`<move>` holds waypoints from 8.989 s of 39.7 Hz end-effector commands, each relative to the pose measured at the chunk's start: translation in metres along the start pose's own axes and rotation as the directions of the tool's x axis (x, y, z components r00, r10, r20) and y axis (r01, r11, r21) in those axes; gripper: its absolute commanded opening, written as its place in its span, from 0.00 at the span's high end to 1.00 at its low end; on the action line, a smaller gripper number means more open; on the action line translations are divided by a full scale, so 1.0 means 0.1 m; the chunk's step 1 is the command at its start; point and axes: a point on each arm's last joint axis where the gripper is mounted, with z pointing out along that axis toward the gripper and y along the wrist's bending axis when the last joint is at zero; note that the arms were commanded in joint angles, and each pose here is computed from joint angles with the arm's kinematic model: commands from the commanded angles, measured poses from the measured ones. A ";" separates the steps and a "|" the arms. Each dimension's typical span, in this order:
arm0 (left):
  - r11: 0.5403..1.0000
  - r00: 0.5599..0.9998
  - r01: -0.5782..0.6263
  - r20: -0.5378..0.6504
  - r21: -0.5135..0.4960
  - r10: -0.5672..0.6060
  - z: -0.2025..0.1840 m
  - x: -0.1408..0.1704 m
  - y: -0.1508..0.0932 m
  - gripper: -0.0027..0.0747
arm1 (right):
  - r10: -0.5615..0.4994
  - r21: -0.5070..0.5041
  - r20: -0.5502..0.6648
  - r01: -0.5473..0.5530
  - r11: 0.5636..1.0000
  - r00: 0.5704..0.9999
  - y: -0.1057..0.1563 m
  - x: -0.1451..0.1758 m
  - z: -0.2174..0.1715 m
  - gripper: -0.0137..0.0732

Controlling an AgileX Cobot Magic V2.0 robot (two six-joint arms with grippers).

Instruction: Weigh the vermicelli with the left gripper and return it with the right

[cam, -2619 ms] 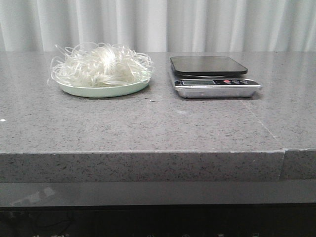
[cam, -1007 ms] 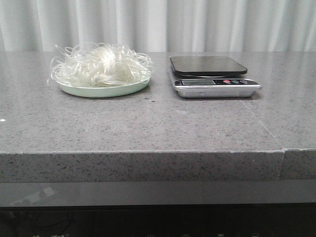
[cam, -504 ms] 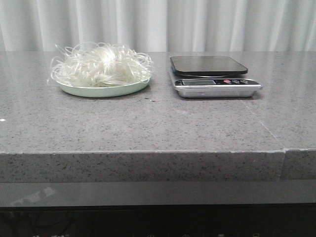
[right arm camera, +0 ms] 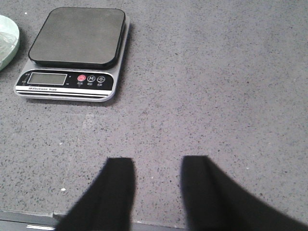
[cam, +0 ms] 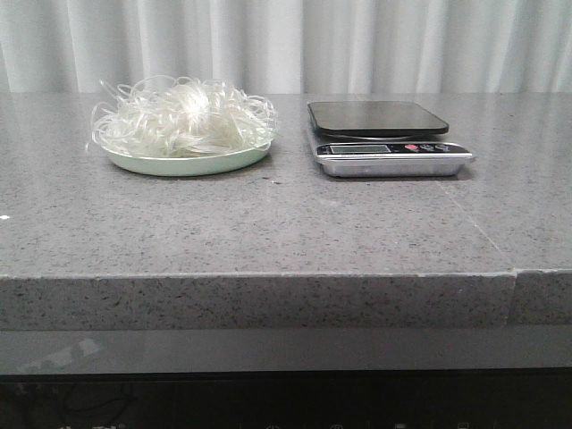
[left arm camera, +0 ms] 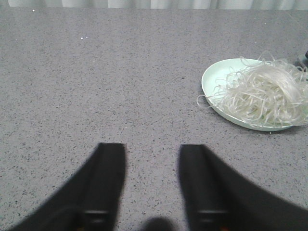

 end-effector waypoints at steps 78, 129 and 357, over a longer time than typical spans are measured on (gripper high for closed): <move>0.908 0.932 -0.167 -0.239 0.384 0.273 2.59 -0.44 -1.60 0.53 | -0.017 0.005 0.078 0.016 1.000 0.997 0.00 -0.14 -0.03 0.18; 0.800 0.969 -0.246 0.149 0.547 0.197 2.21 -1.71 -2.69 0.68 | -0.017 0.005 0.078 0.016 1.000 0.997 0.00 -0.14 -0.03 0.18; 0.797 0.965 -0.258 0.183 0.546 0.187 -0.23 -0.27 -0.70 0.33 | -0.220 -0.372 0.224 0.292 0.881 0.949 1.76 -2.27 1.58 0.60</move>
